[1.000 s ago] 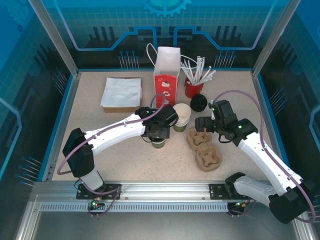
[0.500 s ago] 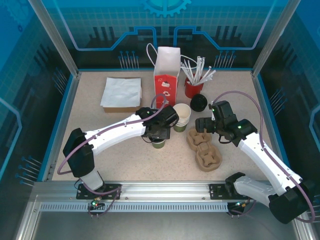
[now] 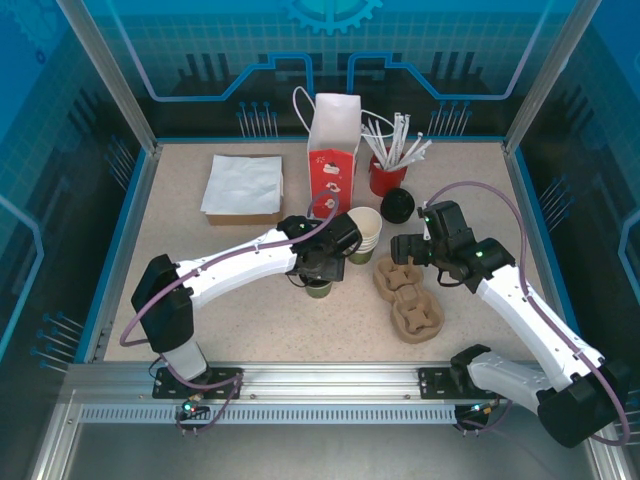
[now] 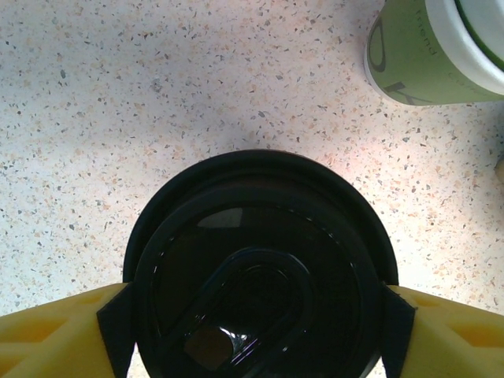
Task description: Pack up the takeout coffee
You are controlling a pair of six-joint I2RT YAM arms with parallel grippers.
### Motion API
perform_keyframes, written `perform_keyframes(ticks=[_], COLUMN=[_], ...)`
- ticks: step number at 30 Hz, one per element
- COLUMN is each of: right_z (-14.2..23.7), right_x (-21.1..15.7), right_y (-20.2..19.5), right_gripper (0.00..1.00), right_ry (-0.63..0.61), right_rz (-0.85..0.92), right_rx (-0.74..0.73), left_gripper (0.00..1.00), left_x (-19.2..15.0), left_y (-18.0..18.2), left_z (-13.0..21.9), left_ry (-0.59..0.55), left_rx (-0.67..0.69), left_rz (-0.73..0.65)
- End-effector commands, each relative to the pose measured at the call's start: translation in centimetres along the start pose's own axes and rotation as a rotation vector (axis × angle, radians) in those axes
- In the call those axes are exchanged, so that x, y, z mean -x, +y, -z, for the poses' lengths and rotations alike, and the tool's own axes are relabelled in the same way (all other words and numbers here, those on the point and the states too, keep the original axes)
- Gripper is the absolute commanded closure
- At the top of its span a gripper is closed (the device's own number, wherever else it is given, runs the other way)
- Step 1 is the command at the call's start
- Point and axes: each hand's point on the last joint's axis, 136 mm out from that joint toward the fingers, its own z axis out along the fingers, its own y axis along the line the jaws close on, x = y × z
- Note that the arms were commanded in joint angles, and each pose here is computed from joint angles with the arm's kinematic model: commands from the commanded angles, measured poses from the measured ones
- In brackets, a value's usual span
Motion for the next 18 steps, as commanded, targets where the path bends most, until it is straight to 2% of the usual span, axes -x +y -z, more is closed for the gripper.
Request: perform_keyframes(ticks=[1,11,18], right_z=[-0.1,0.0,0.7], right_x=[-0.1,-0.2,0.0], right_y=[-0.2,0.1,0.7], right_gripper=[0.00,0.00,0.00], right_ry=[-0.003,0.010,0.026], right_rz=[-0.017,-0.007,-0.008], right_rx=[0.008,0.024,0.058], left_gripper=[0.19,0.11,0.08], left_x=[0.2,0.6,1.5], left_y=[-0.2,-0.4,0.1], left_z=[0.4,1.7,3.9], left_ry=[-0.005,-0.027,-0.079], left_rx=[0.013,-0.018,-0.052], left_rz=[-0.026,-0.016,0.000])
